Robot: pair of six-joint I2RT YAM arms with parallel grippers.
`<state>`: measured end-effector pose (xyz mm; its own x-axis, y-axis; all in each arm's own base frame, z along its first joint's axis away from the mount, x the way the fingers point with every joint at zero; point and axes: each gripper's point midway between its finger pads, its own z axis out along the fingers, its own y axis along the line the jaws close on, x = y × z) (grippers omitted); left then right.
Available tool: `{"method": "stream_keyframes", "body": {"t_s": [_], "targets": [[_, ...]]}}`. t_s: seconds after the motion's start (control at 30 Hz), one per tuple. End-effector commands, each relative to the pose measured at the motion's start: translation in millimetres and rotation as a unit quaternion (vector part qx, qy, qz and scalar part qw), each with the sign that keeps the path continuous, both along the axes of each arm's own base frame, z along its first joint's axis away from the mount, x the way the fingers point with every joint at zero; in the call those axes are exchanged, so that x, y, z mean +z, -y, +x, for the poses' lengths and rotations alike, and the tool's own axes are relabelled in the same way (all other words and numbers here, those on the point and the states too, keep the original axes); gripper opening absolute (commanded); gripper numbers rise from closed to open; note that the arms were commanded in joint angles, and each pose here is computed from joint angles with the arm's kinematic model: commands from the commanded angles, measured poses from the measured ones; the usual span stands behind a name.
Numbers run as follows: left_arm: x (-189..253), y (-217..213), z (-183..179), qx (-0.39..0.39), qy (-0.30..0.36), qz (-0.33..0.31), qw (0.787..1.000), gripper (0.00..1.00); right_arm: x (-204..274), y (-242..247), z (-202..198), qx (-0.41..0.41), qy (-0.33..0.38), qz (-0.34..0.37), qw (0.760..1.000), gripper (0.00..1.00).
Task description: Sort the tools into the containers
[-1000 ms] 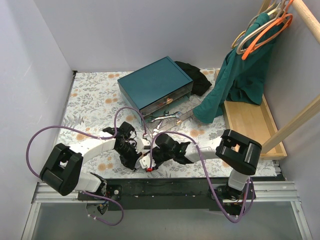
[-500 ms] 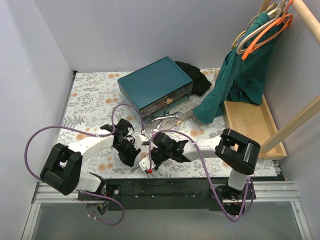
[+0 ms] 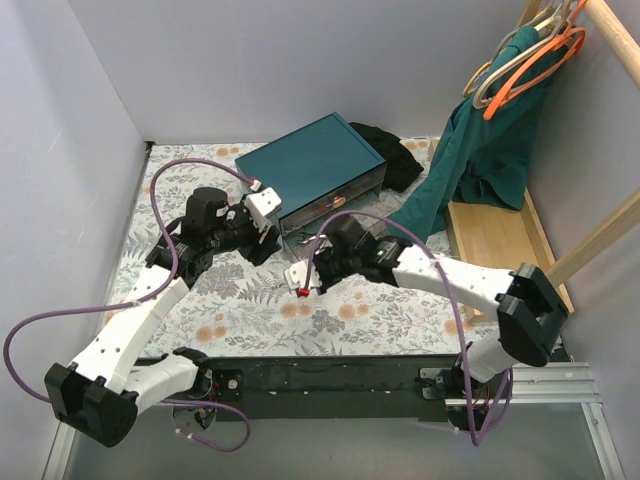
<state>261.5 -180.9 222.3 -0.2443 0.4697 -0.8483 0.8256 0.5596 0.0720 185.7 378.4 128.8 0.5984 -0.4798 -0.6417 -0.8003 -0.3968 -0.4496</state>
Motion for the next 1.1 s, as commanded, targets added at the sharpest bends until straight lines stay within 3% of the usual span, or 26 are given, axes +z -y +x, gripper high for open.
{"method": "stream_keyframes", "body": {"t_s": [0.0,0.17,0.33,0.43,0.47,0.5,0.57,0.63,0.77,0.9,1.0,1.07], "targets": [[38.7,-5.5,26.7,0.066,0.078,-0.044,0.994,0.59,68.3,21.0,29.4,-0.009,0.078,0.015,0.997,0.01],[36.0,-1.3,32.9,0.065,0.072,-0.049,0.994,0.62,69.8,59.5,78.8,-0.008,0.144,-0.027,0.989,0.01],[38.1,4.7,42.1,0.062,0.062,-0.050,0.995,0.63,42.0,81.2,130.7,-0.029,0.155,-0.055,0.986,0.01],[46.5,6.3,47.4,0.054,0.063,-0.038,0.996,0.63,39.3,79.9,161.0,-0.053,0.183,-0.032,0.981,0.01],[51.7,4.6,49.1,0.053,0.070,-0.032,0.996,0.63,34.5,80.1,163.8,-0.062,0.183,-0.026,0.981,0.13],[54.2,3.2,50.5,0.051,0.078,-0.022,0.995,0.63,49.0,71.4,177.0,-0.077,0.213,0.009,0.974,0.18],[65.2,0.5,54.0,0.054,0.088,-0.014,0.995,0.64,48.6,72.6,181.3,-0.109,0.204,0.023,0.973,0.33],[75.8,-2.4,58.1,0.057,0.101,-0.004,0.993,0.68,63.0,72.5,186.0,-0.139,0.204,0.052,0.968,0.38],[85.5,-8.2,75.1,0.078,0.137,0.009,0.987,0.80,78.3,86.6,186.3,-0.205,0.166,0.099,0.959,0.41],[83.2,-4.1,111.6,0.099,0.149,0.026,0.983,0.82,74.1,111.1,188.8,-0.303,0.092,0.117,0.941,0.40],[88.5,-1.1,142.4,0.128,0.157,0.027,0.979,0.82,53.5,131.1,187.1,-0.374,0.024,0.100,0.922,0.35],[89.8,1.9,156.4,0.136,0.160,0.024,0.977,0.83,44.4,144.5,189.7,-0.416,0.003,0.102,0.904,0.26]]}}
